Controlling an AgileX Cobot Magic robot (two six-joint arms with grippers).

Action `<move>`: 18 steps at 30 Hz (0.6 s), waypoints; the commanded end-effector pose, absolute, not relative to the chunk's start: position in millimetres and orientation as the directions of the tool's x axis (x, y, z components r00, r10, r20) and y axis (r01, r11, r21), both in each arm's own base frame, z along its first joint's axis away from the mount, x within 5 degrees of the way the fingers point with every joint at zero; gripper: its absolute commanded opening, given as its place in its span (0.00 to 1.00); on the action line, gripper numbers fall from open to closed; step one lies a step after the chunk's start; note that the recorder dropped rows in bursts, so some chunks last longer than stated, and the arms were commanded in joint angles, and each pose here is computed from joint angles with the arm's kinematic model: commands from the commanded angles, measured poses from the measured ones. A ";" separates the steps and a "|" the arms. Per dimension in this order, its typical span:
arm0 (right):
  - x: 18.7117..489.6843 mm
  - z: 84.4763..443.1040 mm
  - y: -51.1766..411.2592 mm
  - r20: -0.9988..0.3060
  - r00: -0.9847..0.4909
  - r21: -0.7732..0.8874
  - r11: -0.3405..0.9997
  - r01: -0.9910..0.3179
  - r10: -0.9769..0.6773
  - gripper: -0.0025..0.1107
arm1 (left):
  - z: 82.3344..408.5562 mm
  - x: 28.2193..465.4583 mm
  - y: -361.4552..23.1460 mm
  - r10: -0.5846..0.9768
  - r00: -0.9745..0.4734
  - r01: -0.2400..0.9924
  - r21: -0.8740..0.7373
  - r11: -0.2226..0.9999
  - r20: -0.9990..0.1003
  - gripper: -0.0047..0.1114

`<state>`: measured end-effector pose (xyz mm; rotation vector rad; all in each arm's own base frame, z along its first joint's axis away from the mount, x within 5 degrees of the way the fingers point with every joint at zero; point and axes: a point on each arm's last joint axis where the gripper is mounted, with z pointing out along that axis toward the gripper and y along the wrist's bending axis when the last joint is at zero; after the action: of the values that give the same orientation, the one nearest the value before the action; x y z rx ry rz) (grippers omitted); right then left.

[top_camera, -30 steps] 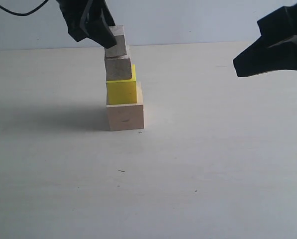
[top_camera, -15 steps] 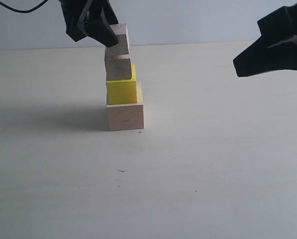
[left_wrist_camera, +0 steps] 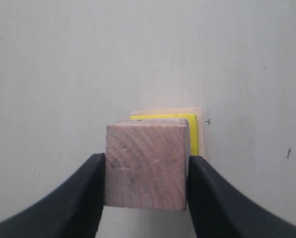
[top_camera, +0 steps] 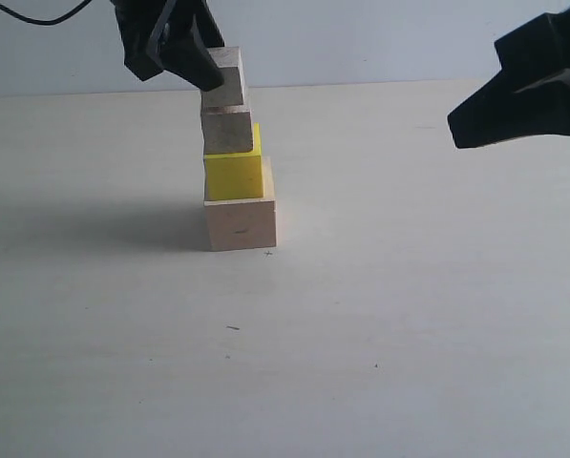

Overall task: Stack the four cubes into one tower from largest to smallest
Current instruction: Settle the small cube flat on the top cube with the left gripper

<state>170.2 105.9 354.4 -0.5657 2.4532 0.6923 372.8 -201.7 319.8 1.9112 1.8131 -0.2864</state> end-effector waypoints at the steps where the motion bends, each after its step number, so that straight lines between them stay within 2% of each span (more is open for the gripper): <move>1: 168.9 355.5 105.1 -0.591 -0.769 0.354 0.779 -0.518 -0.242 0.02 | 320.9 371.2 -203.5 0.871 0.100 0.980 0.201 -0.002 -0.480 0.04; 18: 168.6 355.4 105.1 -0.590 -0.769 0.353 0.778 -0.519 -0.246 0.02 | 314.5 373.9 -205.4 0.871 0.100 0.982 0.189 -0.009 -0.482 0.04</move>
<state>170.1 105.9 354.3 -0.5712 2.4534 0.6911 374.7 -202.8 315.2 1.9211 1.8130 -0.2949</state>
